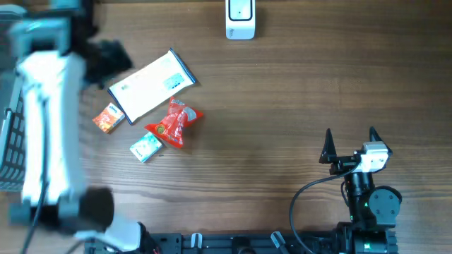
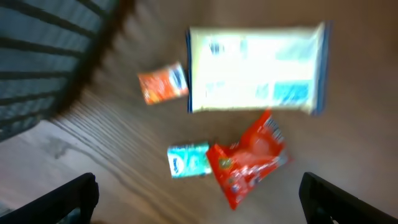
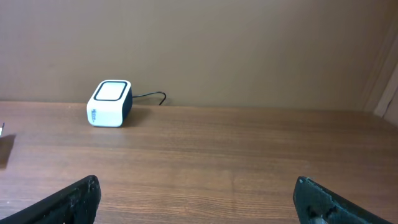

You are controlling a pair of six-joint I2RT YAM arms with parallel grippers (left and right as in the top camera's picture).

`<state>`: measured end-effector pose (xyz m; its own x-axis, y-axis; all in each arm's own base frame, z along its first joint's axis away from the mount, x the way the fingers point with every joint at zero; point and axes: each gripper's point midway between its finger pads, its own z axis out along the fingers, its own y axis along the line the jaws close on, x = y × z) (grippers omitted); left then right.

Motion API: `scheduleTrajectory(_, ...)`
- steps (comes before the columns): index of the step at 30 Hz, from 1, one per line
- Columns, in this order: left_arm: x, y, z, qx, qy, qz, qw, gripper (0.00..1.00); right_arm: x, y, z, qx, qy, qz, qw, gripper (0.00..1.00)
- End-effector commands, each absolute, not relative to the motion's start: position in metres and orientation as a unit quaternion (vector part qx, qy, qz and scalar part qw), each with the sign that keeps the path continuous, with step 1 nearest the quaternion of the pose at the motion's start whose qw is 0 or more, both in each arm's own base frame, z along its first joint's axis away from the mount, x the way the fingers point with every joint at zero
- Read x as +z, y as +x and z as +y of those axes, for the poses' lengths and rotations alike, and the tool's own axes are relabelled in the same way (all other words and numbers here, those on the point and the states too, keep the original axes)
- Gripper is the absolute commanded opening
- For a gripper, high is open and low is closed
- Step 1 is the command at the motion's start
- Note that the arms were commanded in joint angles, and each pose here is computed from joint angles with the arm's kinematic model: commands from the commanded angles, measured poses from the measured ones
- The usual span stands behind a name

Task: Scan the item barcode
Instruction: 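Lift the green tissue pack out and drop it near the red bag, then retract the left arm and reach the right gripper toward the red bag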

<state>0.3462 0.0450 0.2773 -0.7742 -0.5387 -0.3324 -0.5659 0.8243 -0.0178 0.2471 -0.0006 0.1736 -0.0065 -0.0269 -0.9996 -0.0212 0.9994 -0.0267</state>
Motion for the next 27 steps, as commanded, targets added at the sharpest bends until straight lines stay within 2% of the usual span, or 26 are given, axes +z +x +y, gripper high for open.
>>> scheduleTrajectory(1,0.356,0.297,0.095,0.026,-0.405,0.867,0.288,1.00,0.175,0.247,-0.004,-0.006,-0.008,0.706,0.708,1.00)
scheduleTrajectory(4,0.386,0.252,0.126,0.037,-0.463,0.820,0.334,1.00,0.175,0.247,-0.004,-0.006,-0.008,0.706,0.708,1.00)
scheduleTrajectory(7,0.397,0.218,0.128,0.032,-0.489,0.799,0.348,1.00,0.175,0.247,-0.004,-0.006,-0.008,0.706,0.708,1.00)
scheduleTrajectory(13,0.415,0.192,0.118,0.026,-0.489,0.783,0.385,1.00,0.177,0.247,-0.007,-0.034,-0.023,0.704,0.709,1.00)
scheduleTrajectory(15,0.418,0.188,0.116,0.025,-0.488,0.780,0.391,1.00,0.184,0.246,0.000,-0.012,-0.030,0.693,0.721,1.00)
scheduleTrajectory(19,0.422,0.183,0.113,0.024,-0.486,0.777,0.400,1.00,0.194,0.226,0.076,0.249,-0.094,0.674,0.689,1.00)
scheduleTrajectory(21,0.422,0.183,0.113,0.024,-0.486,0.776,0.400,1.00,0.199,0.203,0.109,0.410,-0.091,0.669,0.613,1.00)
scheduleTrajectory(25,0.422,0.184,0.113,0.024,-0.486,0.777,0.399,1.00,0.200,0.206,0.104,0.547,0.096,0.666,0.498,1.00)
scheduleTrajectory(27,0.421,0.184,0.114,0.024,-0.486,0.777,0.399,1.00,0.206,0.208,0.101,0.582,0.149,0.649,0.467,1.00)
